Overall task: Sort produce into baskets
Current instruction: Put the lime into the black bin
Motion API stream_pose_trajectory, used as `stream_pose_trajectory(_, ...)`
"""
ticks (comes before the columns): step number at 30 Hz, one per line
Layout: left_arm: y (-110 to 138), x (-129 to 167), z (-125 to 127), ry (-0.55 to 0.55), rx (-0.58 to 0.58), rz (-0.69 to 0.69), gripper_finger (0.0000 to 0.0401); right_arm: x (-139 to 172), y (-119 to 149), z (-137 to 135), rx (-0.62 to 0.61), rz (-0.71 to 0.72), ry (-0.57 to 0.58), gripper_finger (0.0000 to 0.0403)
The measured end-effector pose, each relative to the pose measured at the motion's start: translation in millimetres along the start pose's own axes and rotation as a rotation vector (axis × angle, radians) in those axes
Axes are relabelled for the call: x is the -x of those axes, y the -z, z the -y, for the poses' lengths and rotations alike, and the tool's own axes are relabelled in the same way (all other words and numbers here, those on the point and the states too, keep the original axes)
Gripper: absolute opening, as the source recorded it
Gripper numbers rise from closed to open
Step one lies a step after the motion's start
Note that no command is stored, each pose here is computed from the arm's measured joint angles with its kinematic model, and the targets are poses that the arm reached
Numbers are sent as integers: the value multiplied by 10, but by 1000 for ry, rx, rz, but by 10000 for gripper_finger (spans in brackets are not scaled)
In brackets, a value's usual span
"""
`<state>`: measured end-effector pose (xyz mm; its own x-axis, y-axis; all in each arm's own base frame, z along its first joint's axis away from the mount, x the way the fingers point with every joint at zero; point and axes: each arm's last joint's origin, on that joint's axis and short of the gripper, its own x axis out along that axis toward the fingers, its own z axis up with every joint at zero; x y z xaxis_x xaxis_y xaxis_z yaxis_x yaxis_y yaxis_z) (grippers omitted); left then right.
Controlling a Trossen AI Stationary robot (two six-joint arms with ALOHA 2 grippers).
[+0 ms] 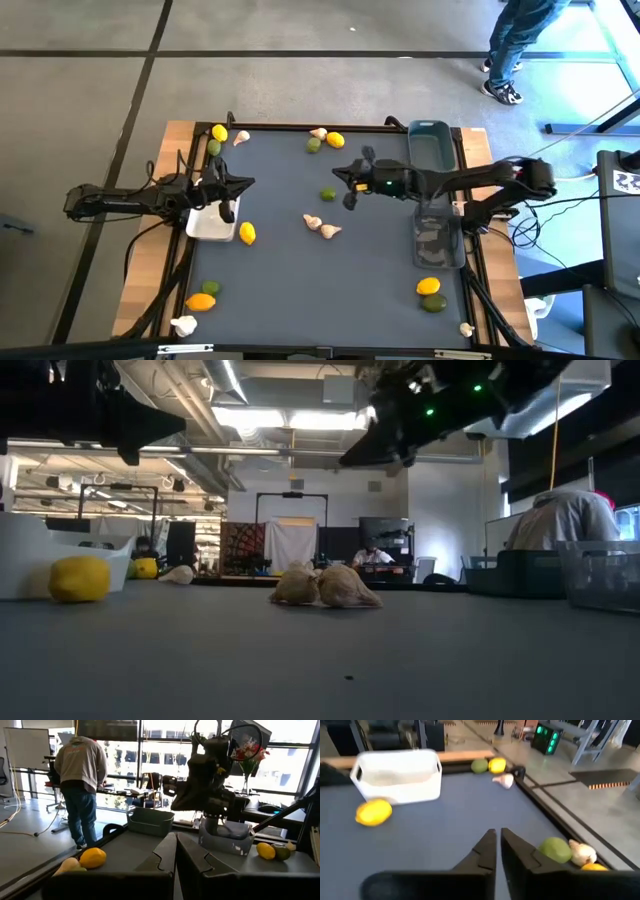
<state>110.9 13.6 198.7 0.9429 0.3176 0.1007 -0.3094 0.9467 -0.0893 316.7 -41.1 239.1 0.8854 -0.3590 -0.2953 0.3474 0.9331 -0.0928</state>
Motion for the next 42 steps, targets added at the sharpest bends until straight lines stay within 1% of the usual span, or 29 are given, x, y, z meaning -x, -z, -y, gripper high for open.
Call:
stream_pose_trajectory(2, 0, 0, 0, 0, 17, 0, 6, -87, 27, -24, 11, -43, -1, 58)
stream_pose_trajectory(8, -3, 0, -1, -1, 18, 3, 6, -254, 213, -76, 42, -197, -29, 153)
stream_pose_trajectory(12, 0, 0, -1, -1, 17, 0, 6, -327, 335, -56, 13, -261, -14, 213)
stream_pose_trajectory(15, 0, 0, -1, -1, 18, 0, 6, -387, 405, -21, -8, -284, -10, 247)
stream_pose_trajectory(18, 2, 0, -1, -1, 18, -1, 6, -448, 489, 1, -10, -314, -19, 270)
stream_pose_trajectory(21, 1, 0, -1, -1, 18, -1, 6, -507, 578, 4, -10, -342, -47, 281)
stream_pose_trajectory(24, 1, 0, -1, -1, 18, -1, 6, -566, 651, 0, -10, -352, -68, 281)
stream_pose_trajectory(37, 1, 0, -1, 0, 17, -1, 6, -764, 978, -36, 25, -406, -69, 268)
stream_pose_trajectory(42, 2, 0, -1, -1, 17, -2, 6, -792, 1042, -45, 41, -421, -77, 261)
